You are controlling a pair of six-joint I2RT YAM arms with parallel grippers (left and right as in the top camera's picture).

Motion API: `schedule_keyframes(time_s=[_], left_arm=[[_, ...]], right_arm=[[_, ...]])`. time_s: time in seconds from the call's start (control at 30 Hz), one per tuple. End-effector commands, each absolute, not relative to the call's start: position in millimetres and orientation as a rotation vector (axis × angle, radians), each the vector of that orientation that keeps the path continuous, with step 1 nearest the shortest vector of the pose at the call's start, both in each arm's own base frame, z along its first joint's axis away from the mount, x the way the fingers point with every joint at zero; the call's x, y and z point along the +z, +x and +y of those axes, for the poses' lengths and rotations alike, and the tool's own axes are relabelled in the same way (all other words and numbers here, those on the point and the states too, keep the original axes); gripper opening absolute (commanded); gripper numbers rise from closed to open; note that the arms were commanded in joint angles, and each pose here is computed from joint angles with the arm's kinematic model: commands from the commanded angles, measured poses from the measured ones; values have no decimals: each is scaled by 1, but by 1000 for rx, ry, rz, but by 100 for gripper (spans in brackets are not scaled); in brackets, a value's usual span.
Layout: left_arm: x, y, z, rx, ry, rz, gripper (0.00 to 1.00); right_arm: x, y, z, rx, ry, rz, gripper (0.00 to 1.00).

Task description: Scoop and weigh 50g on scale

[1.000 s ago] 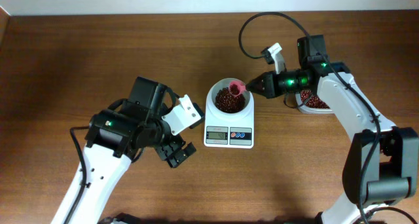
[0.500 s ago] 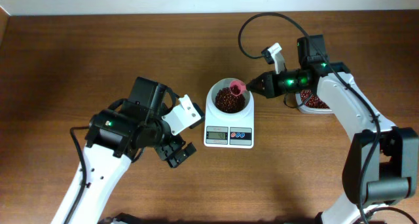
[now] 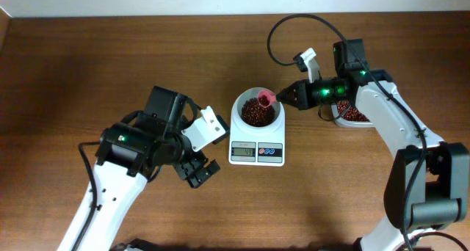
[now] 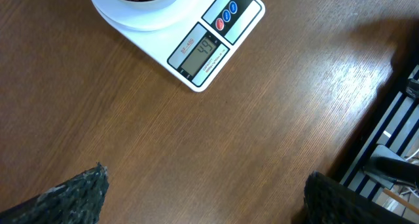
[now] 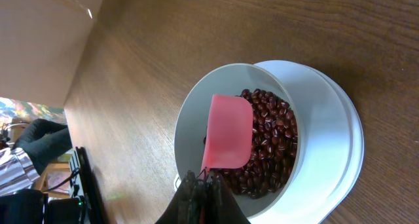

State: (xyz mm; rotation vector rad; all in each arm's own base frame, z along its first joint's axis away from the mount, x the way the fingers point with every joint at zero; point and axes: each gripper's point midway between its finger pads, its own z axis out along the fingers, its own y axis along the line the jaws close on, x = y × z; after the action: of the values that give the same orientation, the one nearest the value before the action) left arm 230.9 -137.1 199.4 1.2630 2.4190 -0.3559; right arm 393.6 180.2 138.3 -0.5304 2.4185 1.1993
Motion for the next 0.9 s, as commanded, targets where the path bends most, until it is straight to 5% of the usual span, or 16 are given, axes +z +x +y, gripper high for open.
schedule_keyframes(time_s=[0.0, 0.37, 0.43, 0.87], left_arm=[[201, 230, -138, -363, 1277, 2401, 99], [201, 230, -138, -363, 1277, 2401, 99], [201, 230, -138, -363, 1277, 2401, 99], [201, 230, -138, -363, 1277, 2401, 99]], right_arm=[[149, 392, 183, 1194, -550, 2392, 4], [167, 382, 195, 1307, -716, 2229, 4], [140, 395, 176, 1113, -535, 2435, 4], [149, 392, 183, 1193, -554, 2390, 4]])
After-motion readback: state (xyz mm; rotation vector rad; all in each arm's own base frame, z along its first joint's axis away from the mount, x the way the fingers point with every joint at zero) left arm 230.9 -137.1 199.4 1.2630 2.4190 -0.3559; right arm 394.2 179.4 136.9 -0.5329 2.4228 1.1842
